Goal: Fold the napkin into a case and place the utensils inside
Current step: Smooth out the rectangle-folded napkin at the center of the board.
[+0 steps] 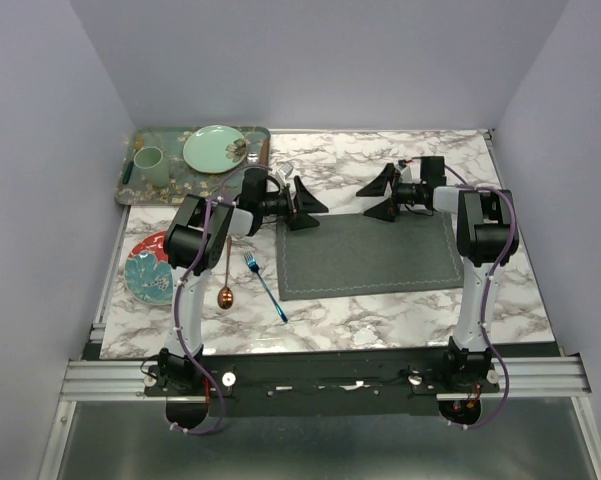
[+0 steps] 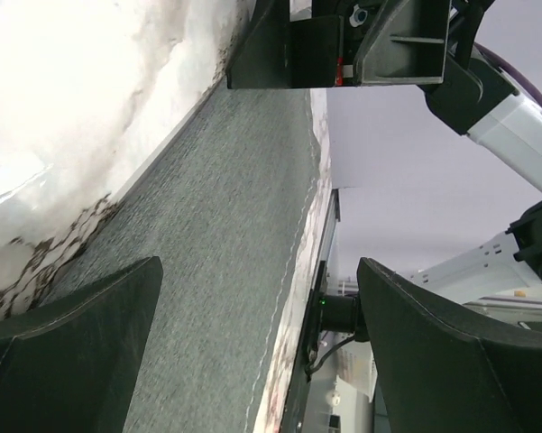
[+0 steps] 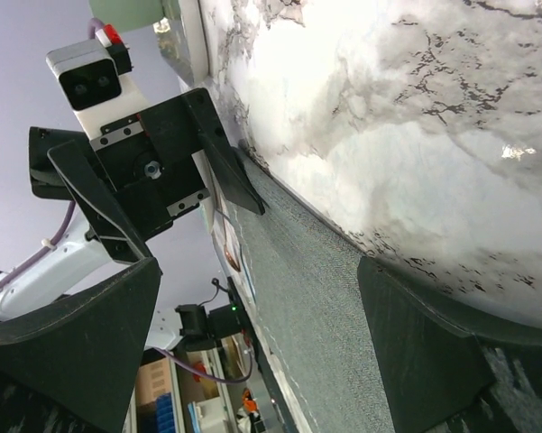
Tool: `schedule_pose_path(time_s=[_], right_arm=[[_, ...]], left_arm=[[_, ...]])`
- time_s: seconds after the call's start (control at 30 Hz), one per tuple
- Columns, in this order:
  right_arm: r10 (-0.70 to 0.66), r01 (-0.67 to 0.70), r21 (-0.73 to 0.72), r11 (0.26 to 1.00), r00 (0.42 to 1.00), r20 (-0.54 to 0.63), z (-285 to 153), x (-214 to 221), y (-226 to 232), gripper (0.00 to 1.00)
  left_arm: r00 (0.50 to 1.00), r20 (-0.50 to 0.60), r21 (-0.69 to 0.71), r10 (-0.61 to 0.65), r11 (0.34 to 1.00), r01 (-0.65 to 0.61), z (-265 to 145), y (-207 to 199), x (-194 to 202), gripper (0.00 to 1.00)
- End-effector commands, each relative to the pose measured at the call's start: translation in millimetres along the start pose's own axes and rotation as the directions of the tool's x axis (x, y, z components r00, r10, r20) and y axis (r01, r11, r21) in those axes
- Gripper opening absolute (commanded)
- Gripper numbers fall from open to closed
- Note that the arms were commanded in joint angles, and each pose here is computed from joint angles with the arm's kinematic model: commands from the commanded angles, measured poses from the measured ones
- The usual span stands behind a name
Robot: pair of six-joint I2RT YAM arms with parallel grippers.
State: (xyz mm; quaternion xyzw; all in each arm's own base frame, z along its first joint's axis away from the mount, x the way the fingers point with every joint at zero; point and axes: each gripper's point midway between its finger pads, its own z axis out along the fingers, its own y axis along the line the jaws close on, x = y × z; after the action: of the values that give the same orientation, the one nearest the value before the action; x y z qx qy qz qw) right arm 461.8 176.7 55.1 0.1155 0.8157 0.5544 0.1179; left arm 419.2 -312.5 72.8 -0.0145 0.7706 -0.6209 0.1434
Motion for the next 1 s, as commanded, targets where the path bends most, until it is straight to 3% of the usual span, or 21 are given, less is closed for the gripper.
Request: schedule_pose_path(time_s=[0.0,0.27,0.57,0.77,0.97], right_arm=[[0.040,-0.051,0.162,0.986,0.997,0.070,1,-7,-41,1.00],[-0.003,-0.006,0.158,0.987,0.999,0.055,1,-7,-35,1.00],[-0.220,0.215,-0.097,0.972,0.975,-0.038,12,26,73,1.00],[-0.132,0.114,-0.177,0.978,0.987,-0.093,33,38,70,1.00],[-0.022,0.005,-0.142,0.990,0.993,-0.113,46,37,36,1.00]], left_arm=[[0.998,-0.039,-0.096,-0.050,0.994,0.046,-23,39,14,0.99],[0.998,-0.051,-0.116,-0.043,0.993,0.037,-34,43,11,0.99],[0.998,-0.050,-0.123,-0.030,0.992,0.023,-30,46,10,0.99],[0.998,-0.051,-0.128,-0.034,0.991,0.027,-31,48,11,0.99],[0.998,-0.056,-0.132,-0.024,0.991,0.017,-30,47,9,0.99]])
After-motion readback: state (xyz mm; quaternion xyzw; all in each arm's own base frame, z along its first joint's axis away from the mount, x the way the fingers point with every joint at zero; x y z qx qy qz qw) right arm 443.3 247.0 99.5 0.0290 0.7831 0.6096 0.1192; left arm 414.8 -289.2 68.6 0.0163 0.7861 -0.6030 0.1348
